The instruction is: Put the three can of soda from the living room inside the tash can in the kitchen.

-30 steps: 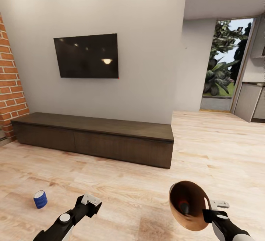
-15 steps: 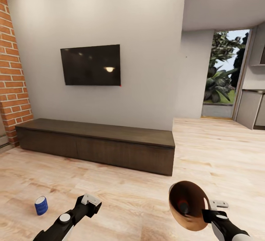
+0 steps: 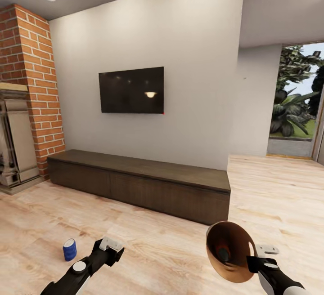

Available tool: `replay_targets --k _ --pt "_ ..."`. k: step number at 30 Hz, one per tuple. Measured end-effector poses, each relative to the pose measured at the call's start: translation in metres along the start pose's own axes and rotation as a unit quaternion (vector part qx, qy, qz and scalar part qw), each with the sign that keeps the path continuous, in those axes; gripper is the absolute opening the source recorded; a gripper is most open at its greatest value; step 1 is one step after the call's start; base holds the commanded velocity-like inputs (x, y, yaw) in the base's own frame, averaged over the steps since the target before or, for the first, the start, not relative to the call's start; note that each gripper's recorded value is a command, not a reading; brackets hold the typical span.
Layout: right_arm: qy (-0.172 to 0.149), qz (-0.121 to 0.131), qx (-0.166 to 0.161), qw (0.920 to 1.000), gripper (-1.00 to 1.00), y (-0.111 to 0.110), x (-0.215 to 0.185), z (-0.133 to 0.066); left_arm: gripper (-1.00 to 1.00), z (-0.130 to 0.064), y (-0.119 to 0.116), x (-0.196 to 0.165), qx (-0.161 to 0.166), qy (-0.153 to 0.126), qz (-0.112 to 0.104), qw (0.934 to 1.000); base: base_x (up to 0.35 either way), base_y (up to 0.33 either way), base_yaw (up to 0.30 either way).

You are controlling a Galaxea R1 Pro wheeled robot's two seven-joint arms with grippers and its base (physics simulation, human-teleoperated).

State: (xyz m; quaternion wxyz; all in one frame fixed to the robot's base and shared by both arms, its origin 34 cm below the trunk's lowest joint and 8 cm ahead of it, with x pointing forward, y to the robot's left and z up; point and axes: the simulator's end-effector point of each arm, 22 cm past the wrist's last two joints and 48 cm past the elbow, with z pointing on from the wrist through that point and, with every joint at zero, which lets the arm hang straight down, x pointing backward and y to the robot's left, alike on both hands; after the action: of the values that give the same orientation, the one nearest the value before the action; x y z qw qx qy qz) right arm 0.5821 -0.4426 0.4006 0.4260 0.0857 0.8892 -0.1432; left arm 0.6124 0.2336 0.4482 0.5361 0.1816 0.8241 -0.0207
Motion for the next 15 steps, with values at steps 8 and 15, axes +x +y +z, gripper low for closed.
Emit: replay_targets --k 8,15 --pt "-0.015 0.005 -0.001 0.9999 -1.00 -0.002 -0.015 -0.008 1.00 -0.006 0.004 -0.017 -0.005 -0.016 0.004 0.9999 0.000 0.000 0.253" --pt "-0.016 0.005 -0.001 0.9999 -1.00 -0.003 -0.030 -0.014 1.00 -0.009 0.007 -0.032 -0.005 -0.016 0.004 0.9998 0.000 0.000 0.246"
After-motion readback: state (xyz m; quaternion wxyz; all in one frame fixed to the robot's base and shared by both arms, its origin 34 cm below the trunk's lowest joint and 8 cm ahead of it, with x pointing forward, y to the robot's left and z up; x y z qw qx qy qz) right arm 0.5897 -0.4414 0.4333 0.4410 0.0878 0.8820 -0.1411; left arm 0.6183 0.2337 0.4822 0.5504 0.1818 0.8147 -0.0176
